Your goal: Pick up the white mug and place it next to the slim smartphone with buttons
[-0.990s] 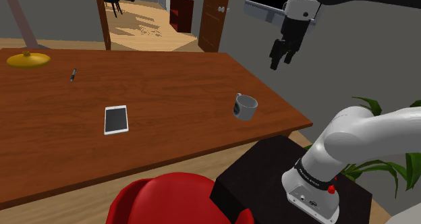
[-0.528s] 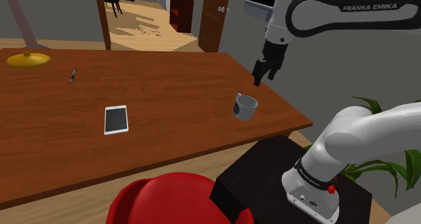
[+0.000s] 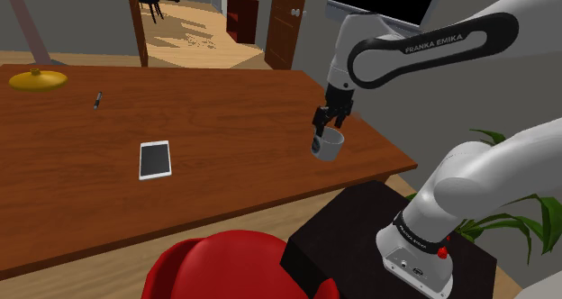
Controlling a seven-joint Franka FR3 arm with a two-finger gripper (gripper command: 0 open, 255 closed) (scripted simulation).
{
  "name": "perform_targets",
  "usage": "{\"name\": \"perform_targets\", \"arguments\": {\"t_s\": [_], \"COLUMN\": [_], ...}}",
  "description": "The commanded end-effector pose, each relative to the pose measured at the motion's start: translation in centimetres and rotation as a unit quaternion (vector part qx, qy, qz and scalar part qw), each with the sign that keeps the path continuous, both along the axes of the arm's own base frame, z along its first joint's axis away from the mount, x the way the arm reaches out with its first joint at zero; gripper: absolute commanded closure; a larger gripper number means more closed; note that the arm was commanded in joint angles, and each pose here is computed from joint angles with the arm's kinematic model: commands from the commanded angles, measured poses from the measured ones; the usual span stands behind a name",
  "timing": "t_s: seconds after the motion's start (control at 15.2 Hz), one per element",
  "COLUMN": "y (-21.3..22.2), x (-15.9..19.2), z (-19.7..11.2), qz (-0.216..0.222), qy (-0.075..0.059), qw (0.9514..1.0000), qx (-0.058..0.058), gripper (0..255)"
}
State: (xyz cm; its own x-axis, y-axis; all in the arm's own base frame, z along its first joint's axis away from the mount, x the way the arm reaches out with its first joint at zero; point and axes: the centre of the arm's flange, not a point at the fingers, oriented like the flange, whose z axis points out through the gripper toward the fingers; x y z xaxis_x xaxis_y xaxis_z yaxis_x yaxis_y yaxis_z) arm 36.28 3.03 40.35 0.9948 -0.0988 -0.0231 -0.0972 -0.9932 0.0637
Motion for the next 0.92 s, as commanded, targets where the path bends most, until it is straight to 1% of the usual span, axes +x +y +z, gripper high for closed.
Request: {"name": "perform_targets", "arguments": {"t_s": [0.0, 0.53, 0.86], "y": [0.5, 0.4, 0.4], "x": [1.1, 1.2, 1.2], "z": [-2.4, -6.6, -6.9], "qz": [-0.002, -0.002, -0.002], "qy": [-0.002, -0.002, -0.002], "qw": [1.0000, 1.0000, 1.0000], "qx": [0.003, 0.004, 0.004], "gripper": [0, 0, 0]}}
